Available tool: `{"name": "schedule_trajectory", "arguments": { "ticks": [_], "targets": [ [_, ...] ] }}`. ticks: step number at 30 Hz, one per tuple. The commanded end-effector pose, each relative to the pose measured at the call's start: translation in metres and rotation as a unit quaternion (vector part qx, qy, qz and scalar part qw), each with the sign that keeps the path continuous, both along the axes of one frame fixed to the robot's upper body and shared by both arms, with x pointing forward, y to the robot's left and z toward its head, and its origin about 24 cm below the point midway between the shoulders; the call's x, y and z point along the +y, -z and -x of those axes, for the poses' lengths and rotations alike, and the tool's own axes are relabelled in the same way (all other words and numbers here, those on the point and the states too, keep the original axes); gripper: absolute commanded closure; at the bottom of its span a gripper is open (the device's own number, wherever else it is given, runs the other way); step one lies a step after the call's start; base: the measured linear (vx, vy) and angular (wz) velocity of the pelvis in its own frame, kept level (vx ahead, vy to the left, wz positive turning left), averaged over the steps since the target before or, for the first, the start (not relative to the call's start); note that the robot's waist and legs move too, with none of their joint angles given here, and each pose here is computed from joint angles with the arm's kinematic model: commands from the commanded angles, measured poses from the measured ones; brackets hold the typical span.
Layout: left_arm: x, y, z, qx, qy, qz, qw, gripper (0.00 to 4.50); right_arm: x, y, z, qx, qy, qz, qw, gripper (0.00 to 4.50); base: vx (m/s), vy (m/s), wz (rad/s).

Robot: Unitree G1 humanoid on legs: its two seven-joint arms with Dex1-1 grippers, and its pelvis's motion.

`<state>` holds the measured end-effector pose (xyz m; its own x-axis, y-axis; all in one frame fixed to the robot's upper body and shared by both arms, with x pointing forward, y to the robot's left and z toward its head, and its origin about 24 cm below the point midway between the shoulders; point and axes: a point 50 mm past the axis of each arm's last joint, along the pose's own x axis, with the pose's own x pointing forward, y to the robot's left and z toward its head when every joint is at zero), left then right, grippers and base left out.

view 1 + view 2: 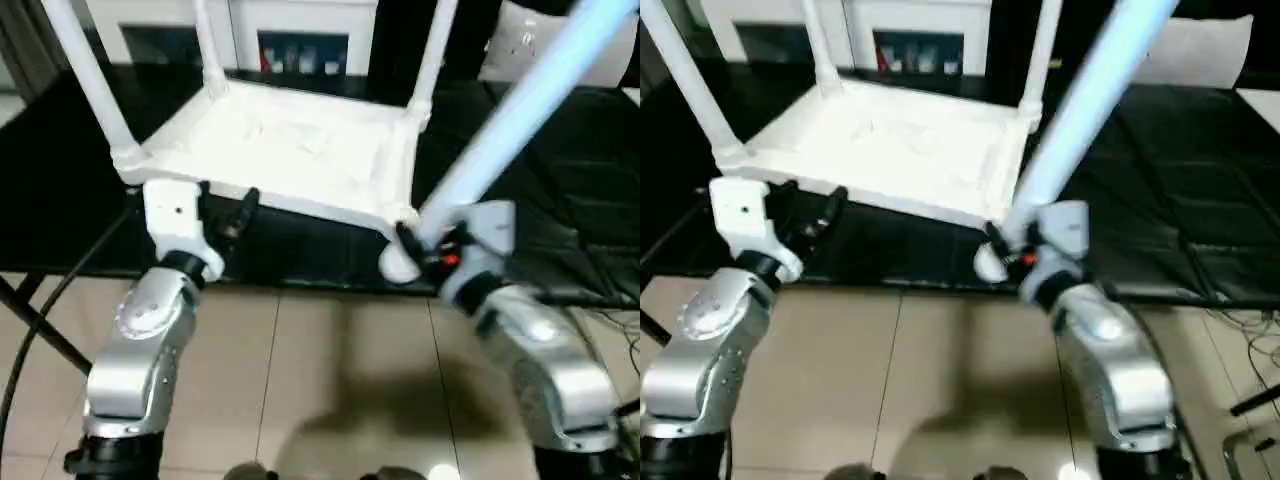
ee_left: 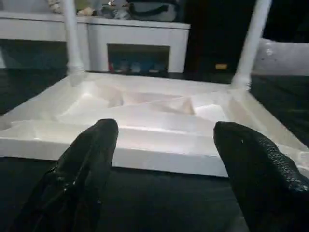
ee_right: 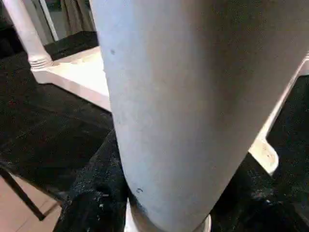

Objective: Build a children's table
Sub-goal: Move to table

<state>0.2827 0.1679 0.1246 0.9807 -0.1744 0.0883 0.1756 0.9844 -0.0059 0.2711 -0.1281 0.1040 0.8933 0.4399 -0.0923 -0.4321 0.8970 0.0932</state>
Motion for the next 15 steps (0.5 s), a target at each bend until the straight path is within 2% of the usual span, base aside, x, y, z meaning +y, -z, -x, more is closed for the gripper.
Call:
{"name": "schedule_trajectory", "arguments": {
  "ticks": [1, 7, 10, 15],
  "targets": [
    [-0.0054, -0.0026, -0.0006, -0.006, 0.009, -0.003, 1.0, 0.89, -0.009, -0.003, -0.0015, -0.011, 0.013, 0.004, 1.0, 2.62, 0.092, 0.04, 0.1],
    [-0.0058, -0.0021, -0.0002, -0.006, 0.011, -0.005, 1.0, 0.89, -0.0113, 0.0018, -0.0034, -0.01, 0.013, 0.01, 1.0, 2.62, 0.069, 0.004, 0.02],
    [-0.0058, -0.0021, -0.0001, -0.006, 0.011, -0.005, 1.0, 0.89, -0.0113, 0.0025, -0.0033, -0.01, 0.012, 0.011, 1.0, 2.62, 0.156, 0.005, 0.05],
    [-0.0066, -0.0022, -0.0004, -0.006, 0.013, -0.007, 1.0, 0.89, -0.0102, 0.0033, -0.0017, -0.012, 0.009, 0.018, 1.0, 2.62, 0.04, -0.031, 0.03]
  ]
}}
